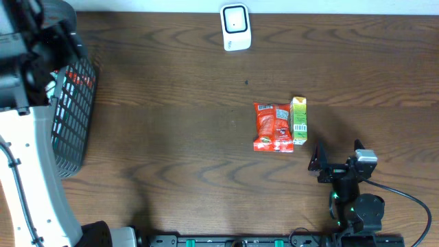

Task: Scan the item barcode
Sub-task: 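Withdraw the left gripper back toward the basket, then lower the left gripper into the basket and grasp the orange Kleenex pack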

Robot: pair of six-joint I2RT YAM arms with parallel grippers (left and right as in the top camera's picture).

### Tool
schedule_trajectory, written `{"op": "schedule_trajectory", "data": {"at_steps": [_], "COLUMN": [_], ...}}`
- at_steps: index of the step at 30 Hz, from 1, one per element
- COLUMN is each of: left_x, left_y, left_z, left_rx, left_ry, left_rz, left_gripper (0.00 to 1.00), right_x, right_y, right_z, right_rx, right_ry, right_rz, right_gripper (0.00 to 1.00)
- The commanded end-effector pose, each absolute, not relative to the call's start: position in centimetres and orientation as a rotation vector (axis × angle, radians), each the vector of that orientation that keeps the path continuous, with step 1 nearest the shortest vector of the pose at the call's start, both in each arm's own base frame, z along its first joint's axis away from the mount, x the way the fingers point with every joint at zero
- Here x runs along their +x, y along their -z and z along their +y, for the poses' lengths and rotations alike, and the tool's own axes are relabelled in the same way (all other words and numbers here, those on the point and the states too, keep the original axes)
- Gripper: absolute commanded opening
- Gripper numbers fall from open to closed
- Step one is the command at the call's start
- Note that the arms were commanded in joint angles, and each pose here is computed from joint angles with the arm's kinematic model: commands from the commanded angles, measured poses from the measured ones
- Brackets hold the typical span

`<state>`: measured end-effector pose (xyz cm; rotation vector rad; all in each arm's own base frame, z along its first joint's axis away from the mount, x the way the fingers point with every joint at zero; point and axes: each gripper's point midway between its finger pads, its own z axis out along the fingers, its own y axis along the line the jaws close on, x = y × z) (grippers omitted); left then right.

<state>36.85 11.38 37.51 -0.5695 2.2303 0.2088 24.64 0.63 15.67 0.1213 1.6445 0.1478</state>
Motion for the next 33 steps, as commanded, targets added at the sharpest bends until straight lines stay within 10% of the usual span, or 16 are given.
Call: {"op": "schedule_trajectory", "data": {"at_steps": [1,33], "left_x": [35.9,28.1], "left_y": [-37.1,-14.0], "left_z": [15.6,31.1], "left_rx": [-0.706,-1.392], "left_ry": [-0.340,-0.574], "left_rz": [2.203,2.538], "left_gripper": [0.92,0.87], "right_x": [24.6,24.6], "right_y": [-15.6,-15.6], "right_z": [0.6,0.6], "right_rx": [0.112,0.112], "right_ry": [-0.140,-0.140], "right_rz": [1.645,1.646], "right_gripper": [0.99,0.99]}}
